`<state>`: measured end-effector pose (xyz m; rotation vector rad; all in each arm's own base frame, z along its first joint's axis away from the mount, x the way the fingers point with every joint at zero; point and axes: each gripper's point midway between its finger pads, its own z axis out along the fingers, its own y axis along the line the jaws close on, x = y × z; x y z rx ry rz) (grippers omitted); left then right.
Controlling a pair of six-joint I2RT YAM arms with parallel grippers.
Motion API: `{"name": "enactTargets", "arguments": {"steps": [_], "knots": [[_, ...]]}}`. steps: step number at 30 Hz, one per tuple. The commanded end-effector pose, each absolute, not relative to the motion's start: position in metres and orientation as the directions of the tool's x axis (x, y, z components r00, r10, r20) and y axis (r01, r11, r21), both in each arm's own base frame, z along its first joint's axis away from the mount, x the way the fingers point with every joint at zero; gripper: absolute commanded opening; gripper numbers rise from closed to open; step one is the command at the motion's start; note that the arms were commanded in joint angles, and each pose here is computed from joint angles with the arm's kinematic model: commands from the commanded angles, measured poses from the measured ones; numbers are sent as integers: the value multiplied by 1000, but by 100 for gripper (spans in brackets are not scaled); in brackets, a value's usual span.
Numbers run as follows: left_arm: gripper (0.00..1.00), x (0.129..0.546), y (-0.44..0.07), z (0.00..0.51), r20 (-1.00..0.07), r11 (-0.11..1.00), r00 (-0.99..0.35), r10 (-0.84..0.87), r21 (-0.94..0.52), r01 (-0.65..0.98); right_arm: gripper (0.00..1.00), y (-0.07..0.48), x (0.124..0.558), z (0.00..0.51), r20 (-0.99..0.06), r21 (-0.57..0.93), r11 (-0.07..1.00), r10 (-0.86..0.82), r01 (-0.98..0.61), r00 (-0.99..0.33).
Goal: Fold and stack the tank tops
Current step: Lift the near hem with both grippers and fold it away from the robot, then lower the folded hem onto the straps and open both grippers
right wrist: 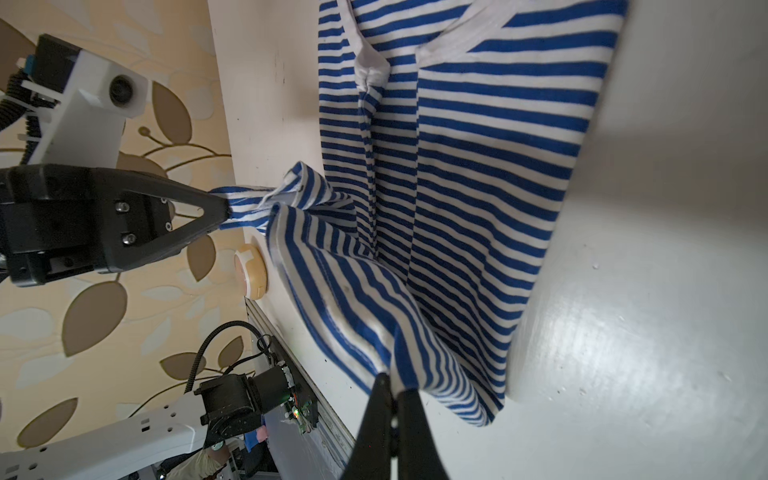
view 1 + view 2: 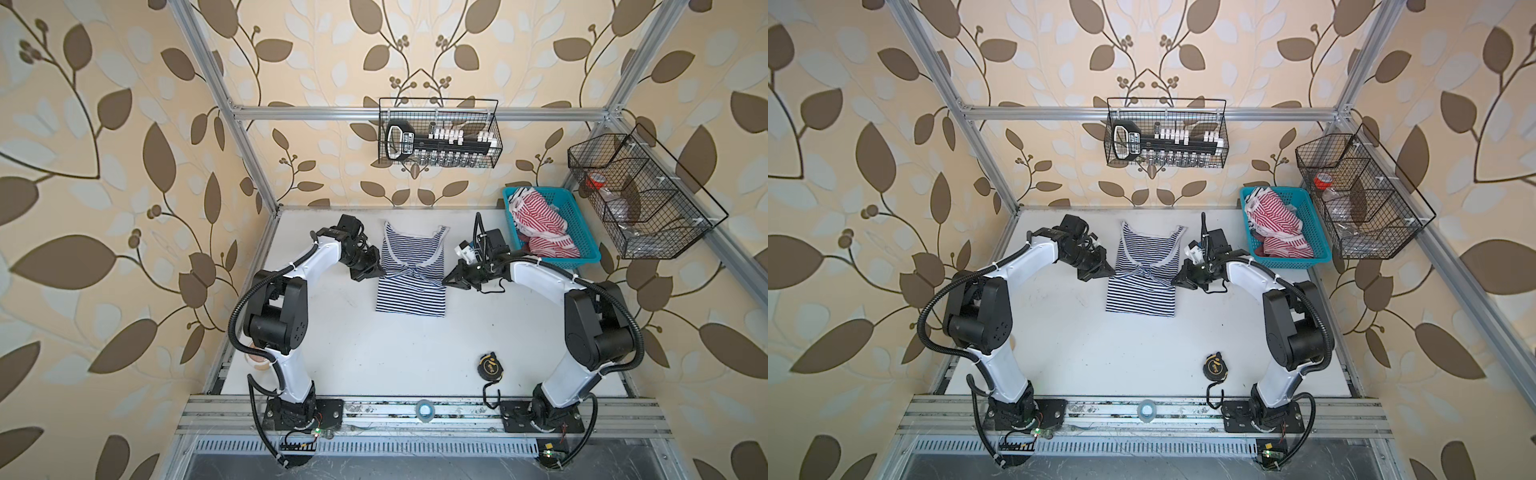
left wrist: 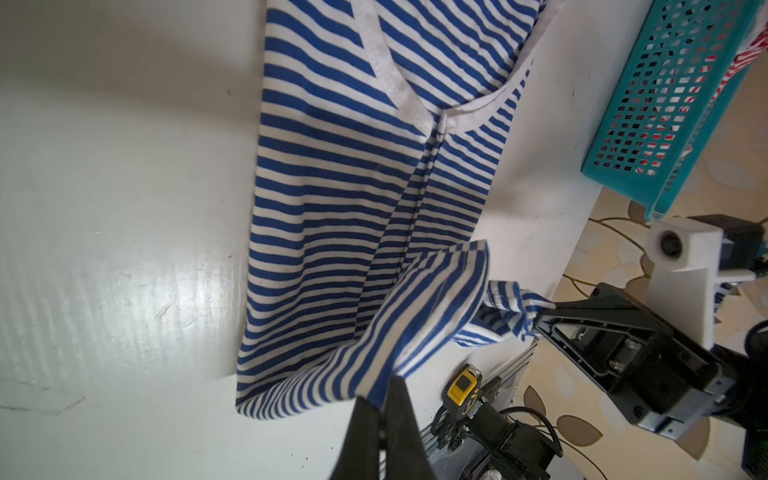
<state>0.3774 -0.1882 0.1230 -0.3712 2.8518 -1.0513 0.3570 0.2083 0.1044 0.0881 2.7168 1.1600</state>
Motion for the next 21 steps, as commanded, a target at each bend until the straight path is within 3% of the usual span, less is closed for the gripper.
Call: {"name": "enactTargets", "arguments": {"steps": [1, 21], "knots": [[0, 389, -190, 134, -10, 715, -973, -229, -680, -161, 0, 214, 371, 110, -163, 740, 671, 108, -49, -981], [0, 422, -201, 107, 51, 688, -975, -216, -700, -189, 0, 205, 395, 79, -108, 748, 664, 160, 26, -981]]}}
